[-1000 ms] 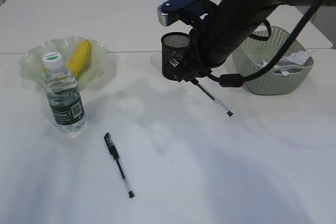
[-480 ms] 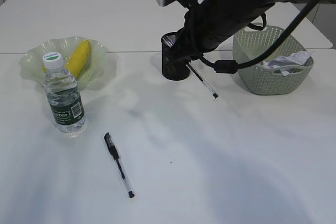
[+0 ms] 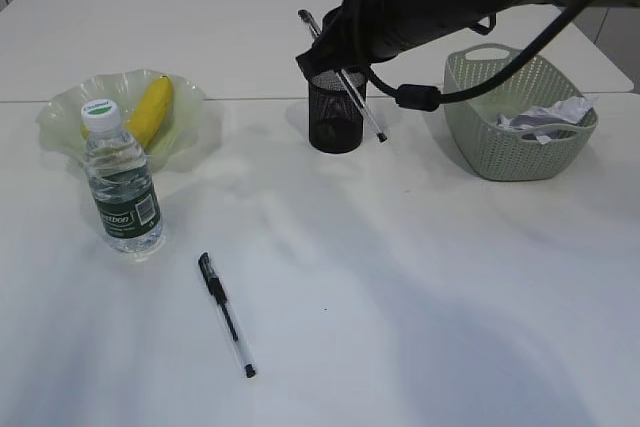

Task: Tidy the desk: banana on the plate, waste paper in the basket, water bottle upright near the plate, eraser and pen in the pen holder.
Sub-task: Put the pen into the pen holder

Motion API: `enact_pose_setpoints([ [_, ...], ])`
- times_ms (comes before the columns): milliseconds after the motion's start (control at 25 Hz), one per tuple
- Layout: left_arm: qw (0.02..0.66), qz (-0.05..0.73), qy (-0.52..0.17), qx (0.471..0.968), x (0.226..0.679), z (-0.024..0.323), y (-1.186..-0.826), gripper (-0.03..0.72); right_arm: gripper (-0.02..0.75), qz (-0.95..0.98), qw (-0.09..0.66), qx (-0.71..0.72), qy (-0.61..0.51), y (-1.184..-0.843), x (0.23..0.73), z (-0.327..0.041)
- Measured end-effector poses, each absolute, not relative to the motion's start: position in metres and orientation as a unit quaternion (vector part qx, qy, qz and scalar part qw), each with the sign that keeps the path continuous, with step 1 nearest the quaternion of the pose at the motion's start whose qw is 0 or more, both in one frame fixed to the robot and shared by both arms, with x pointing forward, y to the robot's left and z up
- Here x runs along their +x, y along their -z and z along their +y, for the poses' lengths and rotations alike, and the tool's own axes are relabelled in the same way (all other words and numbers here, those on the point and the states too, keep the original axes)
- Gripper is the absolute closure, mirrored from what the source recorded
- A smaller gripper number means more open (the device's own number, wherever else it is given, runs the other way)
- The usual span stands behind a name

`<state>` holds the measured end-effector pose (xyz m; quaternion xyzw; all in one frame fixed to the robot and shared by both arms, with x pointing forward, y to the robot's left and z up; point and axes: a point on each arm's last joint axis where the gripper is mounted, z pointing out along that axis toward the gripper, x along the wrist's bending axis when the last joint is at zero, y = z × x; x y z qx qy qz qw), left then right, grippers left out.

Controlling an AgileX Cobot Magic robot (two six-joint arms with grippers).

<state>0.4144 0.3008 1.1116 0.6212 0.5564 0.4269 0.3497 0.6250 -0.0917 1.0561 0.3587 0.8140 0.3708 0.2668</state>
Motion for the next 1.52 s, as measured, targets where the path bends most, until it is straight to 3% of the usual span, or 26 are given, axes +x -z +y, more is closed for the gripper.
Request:
enact_pose_setpoints([
  [680,0.348,0.558,-0.425,0.622,0.414,0.301,-1.111,0.223,0.650,0.728,0.360,0.342,-0.473,-1.076,0.642,-0.088],
  [1520,0.339,0.564,-0.419,0.626,0.413,0.301,-1.109,0.224,0.650,0.644,0.414,0.379,-0.520,-1.032,0.680,-0.097],
])
